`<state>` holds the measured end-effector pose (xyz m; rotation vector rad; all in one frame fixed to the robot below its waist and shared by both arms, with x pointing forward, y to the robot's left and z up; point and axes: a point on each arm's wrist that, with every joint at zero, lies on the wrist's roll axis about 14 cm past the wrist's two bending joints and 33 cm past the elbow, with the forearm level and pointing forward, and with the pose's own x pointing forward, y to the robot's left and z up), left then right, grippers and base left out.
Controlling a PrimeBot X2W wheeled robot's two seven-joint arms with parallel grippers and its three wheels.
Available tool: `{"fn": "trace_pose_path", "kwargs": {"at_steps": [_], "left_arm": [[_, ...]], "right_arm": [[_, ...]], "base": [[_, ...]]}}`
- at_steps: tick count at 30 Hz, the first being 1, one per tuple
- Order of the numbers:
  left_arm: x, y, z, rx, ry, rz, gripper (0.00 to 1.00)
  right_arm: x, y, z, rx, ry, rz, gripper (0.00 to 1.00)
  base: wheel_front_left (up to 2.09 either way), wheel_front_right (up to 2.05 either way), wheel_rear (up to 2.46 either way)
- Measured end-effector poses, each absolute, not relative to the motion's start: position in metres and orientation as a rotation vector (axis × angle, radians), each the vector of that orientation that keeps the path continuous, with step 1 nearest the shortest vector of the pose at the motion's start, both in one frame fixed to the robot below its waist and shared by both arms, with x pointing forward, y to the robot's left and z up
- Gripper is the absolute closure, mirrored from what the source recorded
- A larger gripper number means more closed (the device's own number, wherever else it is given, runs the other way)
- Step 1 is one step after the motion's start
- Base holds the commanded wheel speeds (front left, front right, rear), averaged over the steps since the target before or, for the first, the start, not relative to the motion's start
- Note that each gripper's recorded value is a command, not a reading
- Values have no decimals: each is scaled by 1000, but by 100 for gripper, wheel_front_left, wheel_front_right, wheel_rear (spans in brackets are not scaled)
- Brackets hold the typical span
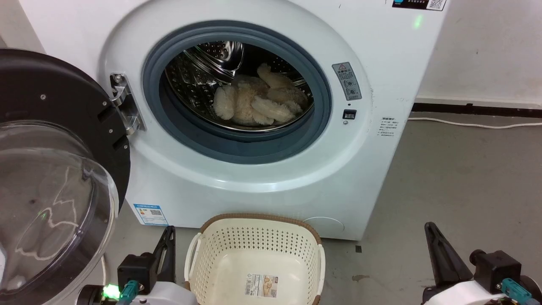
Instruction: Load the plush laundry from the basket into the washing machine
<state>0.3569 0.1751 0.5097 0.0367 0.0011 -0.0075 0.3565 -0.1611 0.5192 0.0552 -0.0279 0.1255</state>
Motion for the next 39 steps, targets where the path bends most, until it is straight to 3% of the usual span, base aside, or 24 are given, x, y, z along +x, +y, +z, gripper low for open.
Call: {"fn": "trace_pose_path", "kwargs": {"at_steps": [39], "left_arm": [[368, 177, 520, 43, 21, -1, 100]], "right_arm": [[367, -161, 520, -34, 20, 128, 100]], "base": [[0, 0, 0]]}}
